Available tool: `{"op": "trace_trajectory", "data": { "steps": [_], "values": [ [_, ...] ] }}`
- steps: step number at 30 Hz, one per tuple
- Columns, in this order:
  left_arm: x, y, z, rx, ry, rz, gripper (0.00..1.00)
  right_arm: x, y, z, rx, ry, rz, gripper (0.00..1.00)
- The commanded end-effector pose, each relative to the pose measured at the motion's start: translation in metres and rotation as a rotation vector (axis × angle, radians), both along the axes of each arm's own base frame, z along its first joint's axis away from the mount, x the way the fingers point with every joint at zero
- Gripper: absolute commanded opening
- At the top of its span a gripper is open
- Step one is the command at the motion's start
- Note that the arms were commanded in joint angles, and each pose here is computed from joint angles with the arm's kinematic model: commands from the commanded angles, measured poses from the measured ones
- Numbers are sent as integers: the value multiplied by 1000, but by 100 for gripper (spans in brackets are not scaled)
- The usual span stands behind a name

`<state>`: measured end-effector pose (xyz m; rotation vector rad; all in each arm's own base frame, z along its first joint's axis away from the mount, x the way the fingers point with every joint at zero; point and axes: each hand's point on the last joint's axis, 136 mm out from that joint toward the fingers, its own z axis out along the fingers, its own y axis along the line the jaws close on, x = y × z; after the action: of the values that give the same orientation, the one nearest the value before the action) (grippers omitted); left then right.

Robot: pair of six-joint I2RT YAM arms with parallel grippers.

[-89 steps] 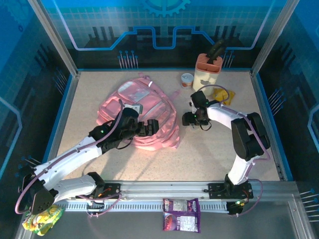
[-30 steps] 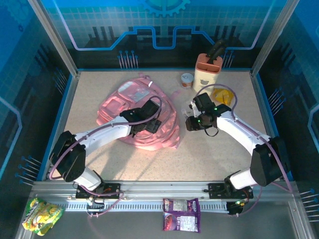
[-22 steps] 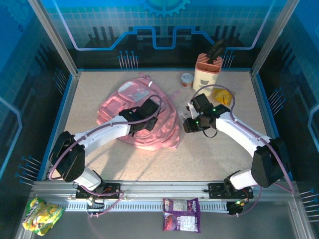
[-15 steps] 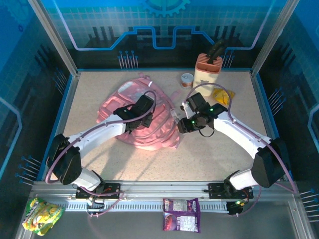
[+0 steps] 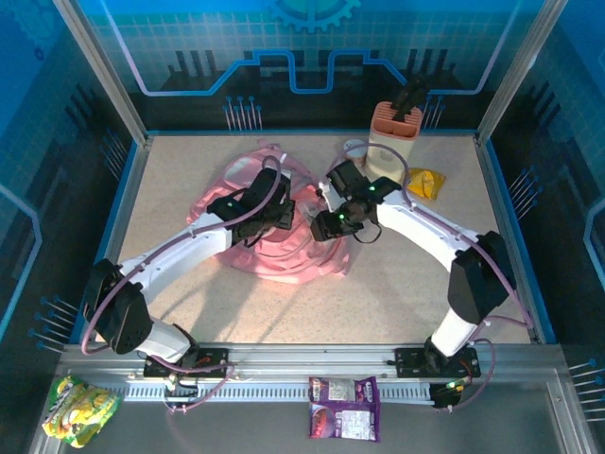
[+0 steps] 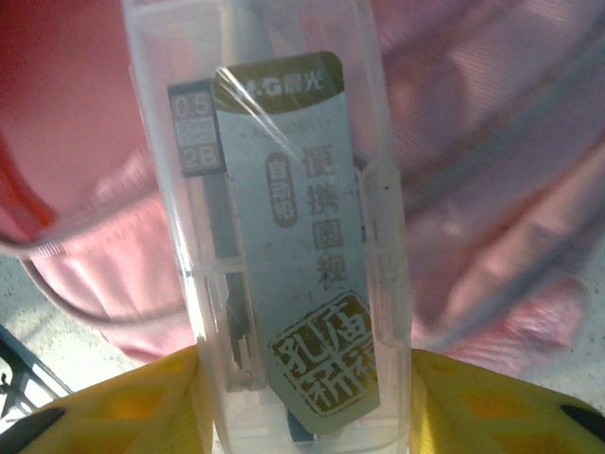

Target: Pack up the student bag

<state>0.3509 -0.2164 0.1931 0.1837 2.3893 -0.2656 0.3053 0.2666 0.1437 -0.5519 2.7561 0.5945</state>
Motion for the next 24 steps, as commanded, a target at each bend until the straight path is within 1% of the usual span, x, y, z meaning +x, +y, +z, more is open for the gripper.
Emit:
{"op": "trace_trajectory", "data": {
  "steps": [1,3,6,8,11,13,15,18,21,24],
  "values": [
    [10,-28,54,-234,-72,24,0,17,4,6,-6,9,-29,51],
    [9,-33,51,-283,-55,37,0,28,8,7,8,14,-44,52],
    [11,-35,49,-330,-51,67,0,41,17,9,34,9,-61,58],
    [11,-34,49,-334,-54,77,0,42,26,9,87,34,-54,58],
    [10,-30,48,-330,-58,90,0,36,37,16,190,69,-37,66],
    [8,-27,48,-327,-57,100,0,32,39,23,243,64,-28,66],
    [7,-27,47,-335,-54,100,0,27,35,22,286,89,-39,63],
    [5,-28,44,-357,-44,99,0,18,35,14,351,151,-52,54],
    [6,-30,43,-385,-38,116,0,16,44,5,386,175,-50,44],
    [6,-36,42,-430,-33,111,0,20,58,7,443,184,-43,38]
  ]
}}
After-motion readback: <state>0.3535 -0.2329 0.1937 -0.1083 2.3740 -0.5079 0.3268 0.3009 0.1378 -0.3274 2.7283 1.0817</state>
